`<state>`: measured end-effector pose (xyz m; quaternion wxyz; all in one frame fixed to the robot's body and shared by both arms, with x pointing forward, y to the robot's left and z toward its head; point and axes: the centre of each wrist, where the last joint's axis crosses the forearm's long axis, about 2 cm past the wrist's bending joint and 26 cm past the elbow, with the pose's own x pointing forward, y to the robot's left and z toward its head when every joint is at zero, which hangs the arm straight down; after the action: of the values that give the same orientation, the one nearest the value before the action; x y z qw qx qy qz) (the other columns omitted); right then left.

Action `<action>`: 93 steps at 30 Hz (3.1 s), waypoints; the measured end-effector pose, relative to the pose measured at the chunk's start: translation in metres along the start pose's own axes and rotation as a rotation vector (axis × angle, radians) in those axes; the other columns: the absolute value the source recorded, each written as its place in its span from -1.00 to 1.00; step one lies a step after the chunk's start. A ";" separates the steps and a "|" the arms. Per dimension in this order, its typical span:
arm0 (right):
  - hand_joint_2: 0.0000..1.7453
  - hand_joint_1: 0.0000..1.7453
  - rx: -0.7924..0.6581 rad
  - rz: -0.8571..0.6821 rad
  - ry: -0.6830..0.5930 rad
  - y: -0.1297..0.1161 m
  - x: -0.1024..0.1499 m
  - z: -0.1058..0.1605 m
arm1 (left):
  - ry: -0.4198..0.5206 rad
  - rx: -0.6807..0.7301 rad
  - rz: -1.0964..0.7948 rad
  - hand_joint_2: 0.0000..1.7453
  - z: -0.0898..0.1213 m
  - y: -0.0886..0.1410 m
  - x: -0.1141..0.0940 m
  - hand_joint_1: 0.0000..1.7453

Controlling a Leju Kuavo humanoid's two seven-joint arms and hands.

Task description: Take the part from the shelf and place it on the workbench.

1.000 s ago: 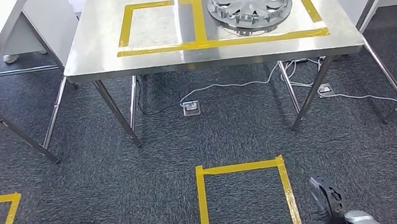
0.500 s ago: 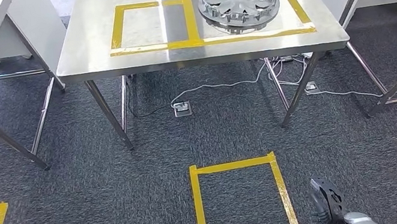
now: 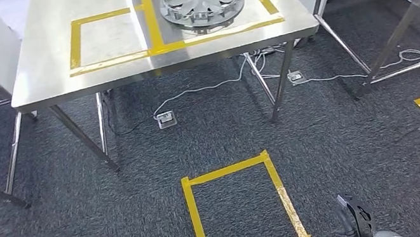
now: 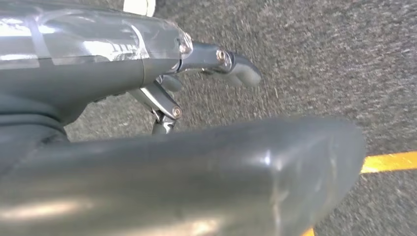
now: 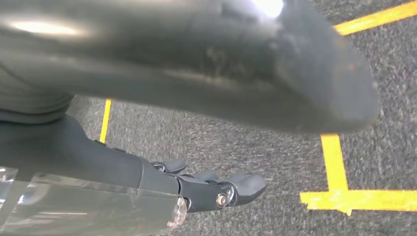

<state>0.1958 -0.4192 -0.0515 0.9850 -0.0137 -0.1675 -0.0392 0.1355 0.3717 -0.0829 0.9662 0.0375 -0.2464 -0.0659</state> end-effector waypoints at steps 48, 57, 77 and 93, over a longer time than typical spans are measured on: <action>-1.00 -1.00 -0.072 0.086 0.022 -0.021 0.001 0.006 | 0.101 -0.018 0.020 -1.00 0.005 0.003 -0.019 -1.00; -1.00 -1.00 -0.005 -0.003 -0.024 -0.016 -0.013 0.005 | 0.044 0.002 -0.033 -1.00 0.002 0.005 -0.006 -1.00; -1.00 -1.00 0.054 -0.114 0.017 0.022 -0.045 -0.007 | -0.001 0.059 -0.196 -1.00 0.001 0.036 0.039 -1.00; -1.00 -1.00 0.061 -0.170 0.027 0.019 -0.059 -0.007 | -0.098 -0.017 -0.299 -1.00 -0.005 0.016 0.086 -1.00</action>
<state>0.1438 -0.3960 -0.0775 0.9802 0.0311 -0.1557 -0.1179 0.2142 0.3749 -0.0451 0.9328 0.0625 -0.2842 -0.2127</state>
